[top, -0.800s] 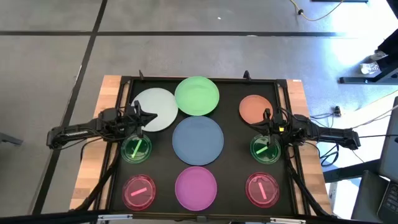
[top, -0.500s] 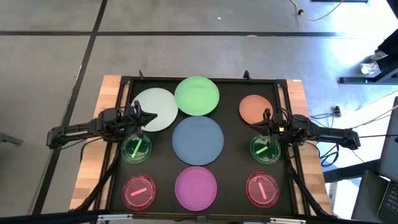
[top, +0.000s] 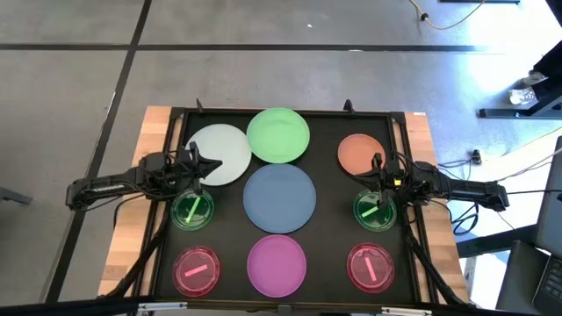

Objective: Stack plastic plates

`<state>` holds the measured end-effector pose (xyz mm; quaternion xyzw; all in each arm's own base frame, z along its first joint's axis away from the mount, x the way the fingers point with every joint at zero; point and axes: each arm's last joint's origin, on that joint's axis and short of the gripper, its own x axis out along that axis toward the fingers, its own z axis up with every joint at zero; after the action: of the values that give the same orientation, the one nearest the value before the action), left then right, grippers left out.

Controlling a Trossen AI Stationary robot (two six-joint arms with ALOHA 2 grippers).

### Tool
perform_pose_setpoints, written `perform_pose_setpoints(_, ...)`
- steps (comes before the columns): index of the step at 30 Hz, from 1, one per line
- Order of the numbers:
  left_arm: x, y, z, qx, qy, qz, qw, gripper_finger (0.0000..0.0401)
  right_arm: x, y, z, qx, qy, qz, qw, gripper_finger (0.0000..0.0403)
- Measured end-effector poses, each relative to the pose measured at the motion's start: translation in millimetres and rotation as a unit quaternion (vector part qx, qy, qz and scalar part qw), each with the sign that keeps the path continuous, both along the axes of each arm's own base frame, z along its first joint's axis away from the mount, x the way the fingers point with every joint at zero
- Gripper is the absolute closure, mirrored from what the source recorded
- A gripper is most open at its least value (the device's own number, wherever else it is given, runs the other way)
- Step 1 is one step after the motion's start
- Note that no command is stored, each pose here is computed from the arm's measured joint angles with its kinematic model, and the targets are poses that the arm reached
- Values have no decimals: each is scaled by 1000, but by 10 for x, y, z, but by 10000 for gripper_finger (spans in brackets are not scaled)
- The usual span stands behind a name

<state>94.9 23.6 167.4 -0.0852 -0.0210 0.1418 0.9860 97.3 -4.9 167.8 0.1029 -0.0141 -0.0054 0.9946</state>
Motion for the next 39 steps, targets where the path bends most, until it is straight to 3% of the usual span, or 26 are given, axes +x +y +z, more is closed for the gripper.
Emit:
perform_pose_setpoints(7, 0, 1, -1, 0, 0, 2, 1000, 399, 0, 0, 0, 0, 0, 0, 1000, 402)
perform_pose_setpoints(19, -28, 49, 107, 2, -58, 93, 994, 399, 0, 0, 0, 0, 0, 0, 1000, 402)
perform_pose_setpoints(29, -29, 40, 146, 5, -78, 77, 994, 399, 0, 0, 1, -2, -1, -1, 1000, 402)
perform_pose_setpoints(34, -21, 22, 147, -1, -80, 42, 996, 399, -6, -37, 55, -2, -29, -64, 998, 402)
perform_pose_setpoints(39, -23, 22, 153, 36, -71, 47, 996, 399, -2, -67, 69, 4, -34, -116, 993, 402)
